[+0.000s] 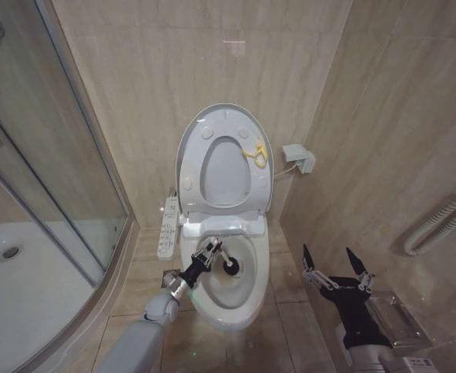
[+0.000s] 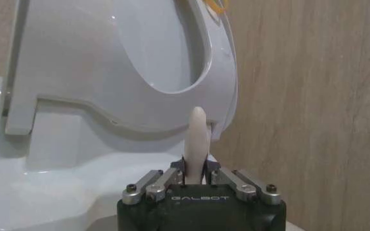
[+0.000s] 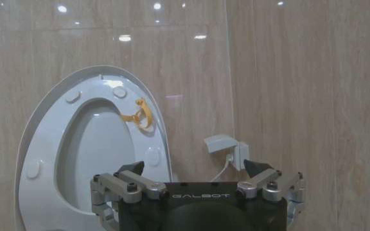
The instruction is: Open the toilet lid, clean the toilet bowl with a toilet brush, close the toilet lid, and flush.
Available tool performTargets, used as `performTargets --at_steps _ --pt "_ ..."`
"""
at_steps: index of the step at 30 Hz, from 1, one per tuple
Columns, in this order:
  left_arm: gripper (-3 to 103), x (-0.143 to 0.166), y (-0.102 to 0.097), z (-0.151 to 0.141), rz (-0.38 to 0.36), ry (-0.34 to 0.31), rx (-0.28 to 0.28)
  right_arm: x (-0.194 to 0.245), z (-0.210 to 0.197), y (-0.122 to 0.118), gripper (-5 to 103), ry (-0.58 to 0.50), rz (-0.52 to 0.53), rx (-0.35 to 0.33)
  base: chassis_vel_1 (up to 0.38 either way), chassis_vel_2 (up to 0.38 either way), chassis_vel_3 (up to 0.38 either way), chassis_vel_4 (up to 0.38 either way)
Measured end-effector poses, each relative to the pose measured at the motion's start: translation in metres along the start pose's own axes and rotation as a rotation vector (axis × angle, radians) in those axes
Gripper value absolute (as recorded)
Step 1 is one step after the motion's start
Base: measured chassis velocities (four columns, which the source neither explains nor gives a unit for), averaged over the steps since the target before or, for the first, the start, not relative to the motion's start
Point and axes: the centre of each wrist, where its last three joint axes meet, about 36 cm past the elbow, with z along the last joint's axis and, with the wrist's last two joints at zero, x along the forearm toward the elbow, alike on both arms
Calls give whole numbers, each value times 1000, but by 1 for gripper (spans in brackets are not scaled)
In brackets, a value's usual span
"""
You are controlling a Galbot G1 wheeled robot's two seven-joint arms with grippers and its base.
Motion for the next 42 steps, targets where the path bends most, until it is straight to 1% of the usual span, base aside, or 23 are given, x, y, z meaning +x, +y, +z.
performTargets --at_steps 2,3,4,6,8,11,12,15,18,20,22,24,25,26,27,29,30,32,34,37,39,41,42 --pt "20 -7 -8 -6 -24 -44 90 0 0 0 100 0 0 0 0 0 0 0" --pt "20 -14 -15 -9 -48 -74 165 0 0 0 100 0 0 0 0 0 0 0" --pt "20 -14 -15 -9 -48 -74 165 0 0 0 100 0 0 0 0 0 0 0" --pt "20 -22 -24 -13 -75 -109 253 0 0 0 100 0 0 0 0 0 0 0" --pt "20 -22 -24 -12 -69 -104 247 0 0 0 100 0 0 0 0 0 0 0" --pt "20 -12 -13 -4 -8 -56 136 0 0 0 100 0 0 0 0 0 0 0" --pt "20 -12 -13 -4 -8 -56 136 0 0 0 100 0 0 0 0 0 0 0" --pt "20 -4 -4 -1 53 -30 36 0 0 0 100 0 0 0 0 0 0 0" --pt "20 -6 -4 -4 75 -34 -4 0 0 0 100 0 0 0 0 0 0 0" --pt "20 -9 -6 -5 73 -43 3 0 0 0 100 0 0 0 0 0 0 0" --pt "20 -16 -14 -7 30 -78 81 0 0 0 100 0 0 0 0 0 0 0" --pt "20 -25 -27 -9 -36 -124 215 0 0 0 100 0 0 0 0 0 0 0" --pt "20 -25 -27 -9 -36 -124 215 0 0 0 100 0 0 0 0 0 0 0" --pt "20 -28 -31 -9 -61 -136 262 0 0 0 100 0 0 0 0 0 0 0" --pt "20 -28 -32 -8 -67 -134 271 0 0 0 100 0 0 0 0 0 0 0" --pt "20 -27 -30 -6 -64 -124 260 0 0 0 100 0 0 0 0 0 0 0" --pt "20 -23 -25 -4 -49 -105 225 0 0 0 100 0 0 0 0 0 0 0" --pt "20 -10 -8 -3 -2 -60 107 0 0 0 100 0 0 0 0 0 0 0" --pt "20 -7 -4 -4 5 -56 78 0 0 0 100 0 0 0 0 0 0 0" --pt "20 -8 8 -10 33 -60 -30 0 0 0 100 0 0 0 0 0 0 0" --pt "20 -11 9 -11 25 -68 -41 0 0 0 100 0 0 0 0 0 0 0" --pt "20 -20 4 -10 -46 -93 -26 0 0 0 100 0 0 0 0 0 0 0" --pt "20 -20 4 -10 -46 -93 -26 0 0 0 100 0 0 0 0 0 0 0"
